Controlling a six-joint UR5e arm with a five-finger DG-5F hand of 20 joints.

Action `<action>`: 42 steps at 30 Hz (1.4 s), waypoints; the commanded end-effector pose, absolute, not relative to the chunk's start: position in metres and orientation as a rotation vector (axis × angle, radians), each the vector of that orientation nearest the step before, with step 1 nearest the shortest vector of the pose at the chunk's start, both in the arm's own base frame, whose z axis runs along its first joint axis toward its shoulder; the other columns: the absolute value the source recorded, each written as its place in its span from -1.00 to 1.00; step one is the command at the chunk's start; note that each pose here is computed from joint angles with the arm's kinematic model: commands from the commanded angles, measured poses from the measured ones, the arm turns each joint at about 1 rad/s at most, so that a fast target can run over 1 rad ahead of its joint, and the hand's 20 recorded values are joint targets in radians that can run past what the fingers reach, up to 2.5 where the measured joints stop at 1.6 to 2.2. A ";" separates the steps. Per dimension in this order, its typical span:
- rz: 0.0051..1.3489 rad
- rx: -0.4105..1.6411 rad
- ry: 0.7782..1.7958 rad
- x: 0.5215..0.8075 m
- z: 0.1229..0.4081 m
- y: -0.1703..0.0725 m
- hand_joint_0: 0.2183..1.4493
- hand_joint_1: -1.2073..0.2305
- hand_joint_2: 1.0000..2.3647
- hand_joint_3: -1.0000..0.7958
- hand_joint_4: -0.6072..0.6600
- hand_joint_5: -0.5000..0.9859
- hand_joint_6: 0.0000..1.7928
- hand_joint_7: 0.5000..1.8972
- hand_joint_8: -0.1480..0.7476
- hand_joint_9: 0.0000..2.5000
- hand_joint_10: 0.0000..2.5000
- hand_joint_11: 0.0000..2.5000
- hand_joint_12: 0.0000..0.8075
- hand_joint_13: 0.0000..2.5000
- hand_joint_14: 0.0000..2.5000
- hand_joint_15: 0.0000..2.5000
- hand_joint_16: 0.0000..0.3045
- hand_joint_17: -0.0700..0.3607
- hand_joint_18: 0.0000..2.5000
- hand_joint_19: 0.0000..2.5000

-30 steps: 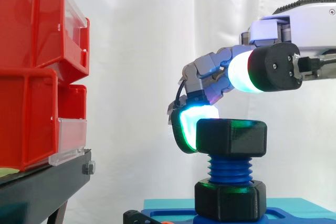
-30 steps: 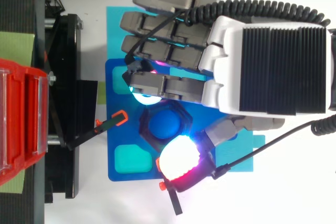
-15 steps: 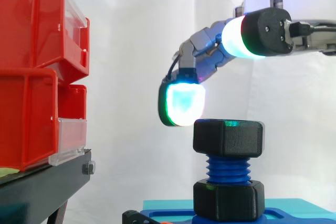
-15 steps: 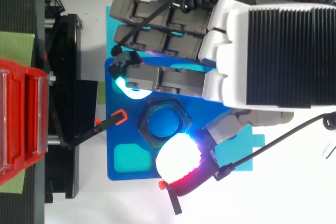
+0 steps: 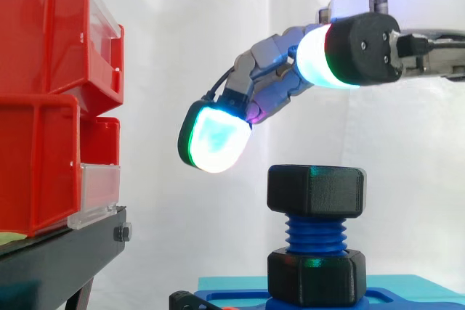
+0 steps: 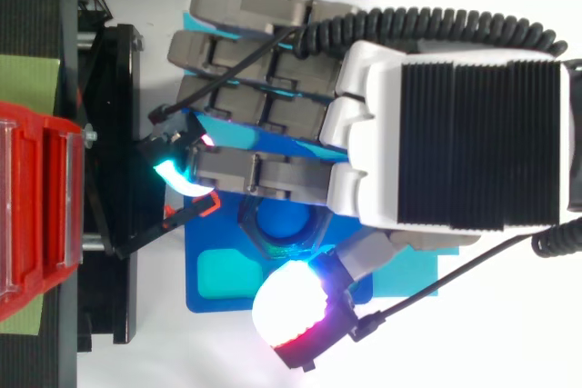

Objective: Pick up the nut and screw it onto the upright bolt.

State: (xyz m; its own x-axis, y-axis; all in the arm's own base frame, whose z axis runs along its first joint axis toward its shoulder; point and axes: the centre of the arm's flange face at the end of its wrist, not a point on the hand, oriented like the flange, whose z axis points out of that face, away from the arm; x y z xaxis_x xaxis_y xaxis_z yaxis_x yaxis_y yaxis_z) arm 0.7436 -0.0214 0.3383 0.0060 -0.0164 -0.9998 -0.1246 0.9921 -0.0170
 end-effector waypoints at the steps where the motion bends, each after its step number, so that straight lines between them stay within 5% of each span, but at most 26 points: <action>1: 0.090 -0.108 1.574 0.745 0.332 -0.018 -0.53 0.61 -1.00 -0.44 0.32 -0.49 -0.44 -0.64 -0.14 -0.59 -1.00 -1.00 -0.32 -0.75 -1.00 -1.00 -0.81 -0.37 -1.00 -1.00; 27: 0.086 -0.105 1.619 0.739 0.329 -0.028 -0.50 0.55 -1.00 -0.44 0.34 -0.36 -0.44 0.20 -0.07 -0.50 -1.00 -1.00 -0.38 -0.70 -1.00 -1.00 -0.84 -0.42 -0.98 -1.00; 42: 0.085 -0.109 1.623 0.737 0.329 -0.050 -0.48 0.49 -1.00 -0.44 0.23 -0.27 -0.43 0.25 -0.08 -0.32 -1.00 -1.00 -0.49 -0.58 -1.00 -1.00 -0.89 -0.50 -0.85 -1.00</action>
State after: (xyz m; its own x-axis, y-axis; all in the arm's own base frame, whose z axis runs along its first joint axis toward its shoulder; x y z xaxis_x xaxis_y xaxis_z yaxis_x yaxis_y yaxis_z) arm 0.7377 -0.0455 0.3284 -0.0537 -0.0167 -0.9984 -0.1190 0.9928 -0.0102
